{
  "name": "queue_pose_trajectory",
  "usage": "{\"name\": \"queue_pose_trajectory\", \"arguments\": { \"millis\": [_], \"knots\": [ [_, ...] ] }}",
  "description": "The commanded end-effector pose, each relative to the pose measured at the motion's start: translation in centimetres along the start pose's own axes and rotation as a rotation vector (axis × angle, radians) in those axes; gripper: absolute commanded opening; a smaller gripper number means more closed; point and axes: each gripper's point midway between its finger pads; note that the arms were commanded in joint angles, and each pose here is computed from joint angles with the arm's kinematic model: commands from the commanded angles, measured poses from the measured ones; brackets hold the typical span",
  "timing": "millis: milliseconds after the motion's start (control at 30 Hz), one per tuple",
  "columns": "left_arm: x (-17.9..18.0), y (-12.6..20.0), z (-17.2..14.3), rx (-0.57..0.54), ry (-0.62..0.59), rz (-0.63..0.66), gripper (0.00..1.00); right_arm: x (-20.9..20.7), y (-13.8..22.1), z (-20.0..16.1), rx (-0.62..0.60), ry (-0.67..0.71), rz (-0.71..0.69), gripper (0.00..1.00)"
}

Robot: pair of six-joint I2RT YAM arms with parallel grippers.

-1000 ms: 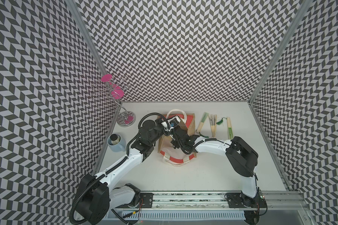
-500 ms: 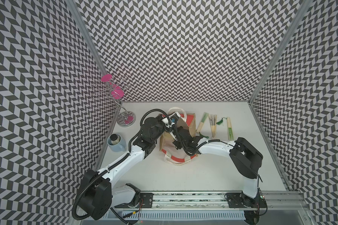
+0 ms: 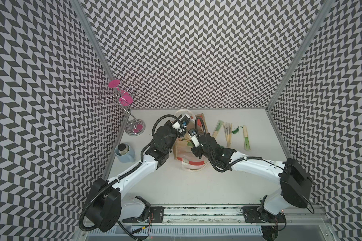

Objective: Take out the folding fans from the tote bags
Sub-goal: Pick up the folding fan from the canvas bag.

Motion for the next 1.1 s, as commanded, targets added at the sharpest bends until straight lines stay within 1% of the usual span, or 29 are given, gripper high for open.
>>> {"name": "queue_pose_trajectory", "arguments": {
  "millis": [0,100,167,433,633,733,833,867,967,1067],
  "knots": [
    [3.2,-0.2,3.1,-0.058,0.046,0.138,0.00,-0.9,3.0,5.1,-0.213,-0.097,0.012,0.00],
    [3.1,0.1,3.3,-0.070,0.057,0.131,0.00,-1.5,4.6,5.9,-0.275,-0.118,0.005,0.00],
    [3.3,0.0,3.4,-0.071,0.067,0.138,0.00,-1.8,5.3,6.2,-0.296,-0.125,-0.001,0.00],
    [5.2,-0.5,2.6,-0.021,0.107,0.216,0.00,-3.4,8.3,6.9,-0.307,-0.194,-0.025,0.00],
    [5.8,-0.6,2.0,-0.009,0.117,0.225,0.00,-6.4,11.8,7.8,-0.340,-0.316,-0.051,0.00],
    [6.0,-0.6,1.8,-0.009,0.116,0.228,0.00,-9.7,13.7,7.4,-0.366,-0.426,-0.049,0.00],
    [6.1,-0.4,2.0,-0.017,0.119,0.225,0.00,-13.9,15.1,4.8,-0.357,-0.547,-0.086,0.00],
    [6.0,-0.3,1.9,-0.019,0.121,0.222,0.00,-15.3,15.3,3.3,-0.341,-0.581,-0.111,0.00],
    [6.1,-0.2,2.0,-0.027,0.130,0.215,0.00,-18.8,15.6,-2.0,-0.251,-0.683,-0.201,0.00],
    [6.1,-0.2,2.1,-0.033,0.141,0.206,0.00,-21.2,15.4,-8.2,-0.138,-0.816,-0.233,0.00]
  ]
}}
Point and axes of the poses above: each gripper's point midway between its finger pads, its own y axis back along the fingers, its own x axis along the line the jaws close on, z = x × y, and after that the axes turned 14 degrees about y, right-handed
